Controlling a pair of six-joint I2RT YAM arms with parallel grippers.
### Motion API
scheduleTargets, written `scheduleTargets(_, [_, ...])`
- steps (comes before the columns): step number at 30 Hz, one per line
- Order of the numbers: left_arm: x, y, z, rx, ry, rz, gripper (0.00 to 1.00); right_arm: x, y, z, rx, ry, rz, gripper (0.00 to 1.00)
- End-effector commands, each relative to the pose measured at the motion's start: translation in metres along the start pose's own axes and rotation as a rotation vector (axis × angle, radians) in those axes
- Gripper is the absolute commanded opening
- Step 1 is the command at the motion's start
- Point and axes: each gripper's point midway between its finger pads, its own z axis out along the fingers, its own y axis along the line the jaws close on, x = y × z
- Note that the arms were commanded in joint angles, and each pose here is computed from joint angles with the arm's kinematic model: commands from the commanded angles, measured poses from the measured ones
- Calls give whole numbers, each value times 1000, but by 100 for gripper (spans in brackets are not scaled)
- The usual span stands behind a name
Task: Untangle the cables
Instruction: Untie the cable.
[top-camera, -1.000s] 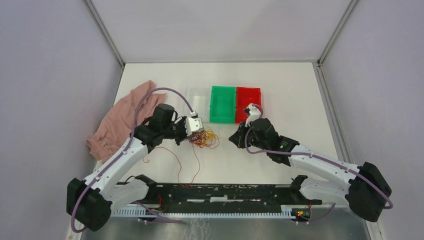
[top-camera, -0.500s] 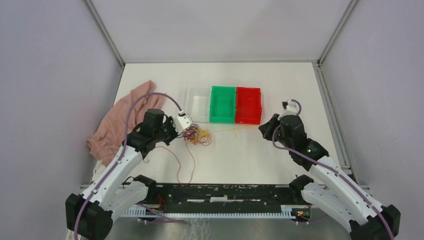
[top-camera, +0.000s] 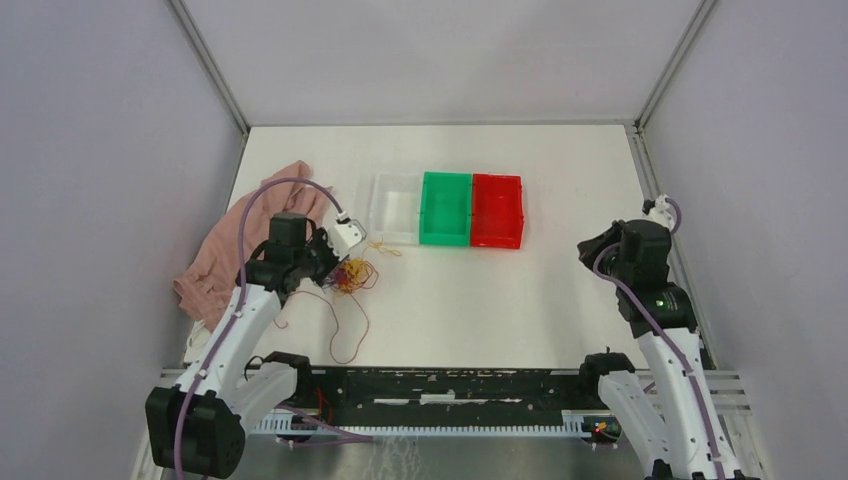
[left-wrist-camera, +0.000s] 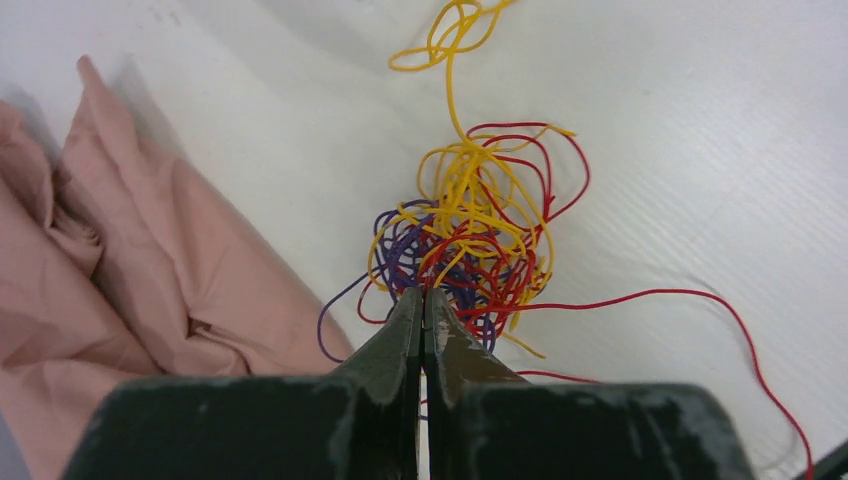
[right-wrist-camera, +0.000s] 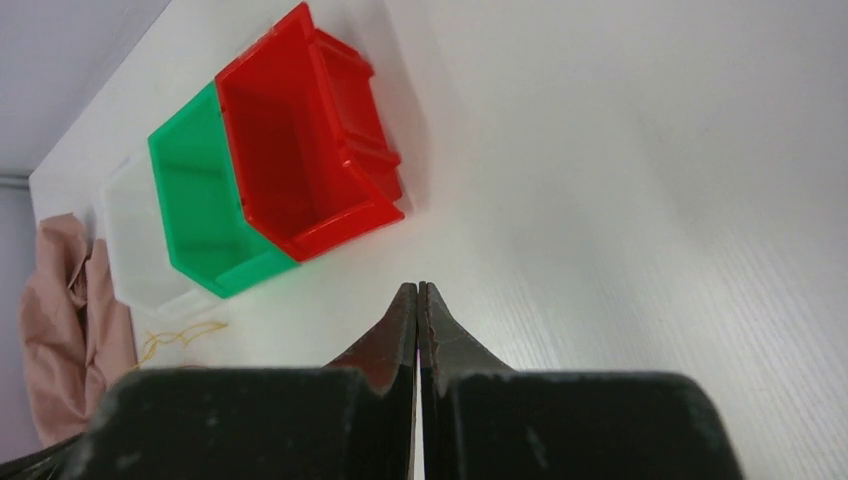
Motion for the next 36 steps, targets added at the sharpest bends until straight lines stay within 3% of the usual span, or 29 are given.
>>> scheduleTargets(1, [-58, -17, -18, 152, -230, 56, 3, 13, 51, -5, -277, 102, 3, 7])
scheduleTargets(3, [-84, -29, -29, 253, -321, 31, 3, 23, 95, -8, -507, 132, 6, 21])
scheduleTargets(6, [-116, -38, -45, 353, -413, -49, 3, 62, 135, -15, -635, 198, -161, 42])
scheduleTargets(9, [-131, -43, -54, 419, -441, -126, 3, 112, 180, -31, -795, 278, -298, 54])
scheduleTargets(15, [-149, -55, -74, 491, -484, -187, 3, 161, 246, -57, -1033, 208, -414, 65])
scheduleTargets(23, [-169, -58, -93, 520, -528, -229, 3, 202, 303, -82, -1150, 177, -519, 73])
scheduleTargets(28, [-174, -62, -98, 547, -532, -253, 3, 204, 317, -77, -1133, 141, -504, 75])
scheduleTargets(31, [-178, -65, -102, 569, -540, -260, 3, 204, 324, -68, -1096, 121, -510, 71])
scheduleTargets(34, [-182, -67, -107, 592, -548, -272, 3, 202, 323, -55, -1031, 95, -527, 55])
scheduleTargets(36, [-185, -67, -112, 600, -552, -271, 3, 202, 318, -48, -986, 97, -538, 37])
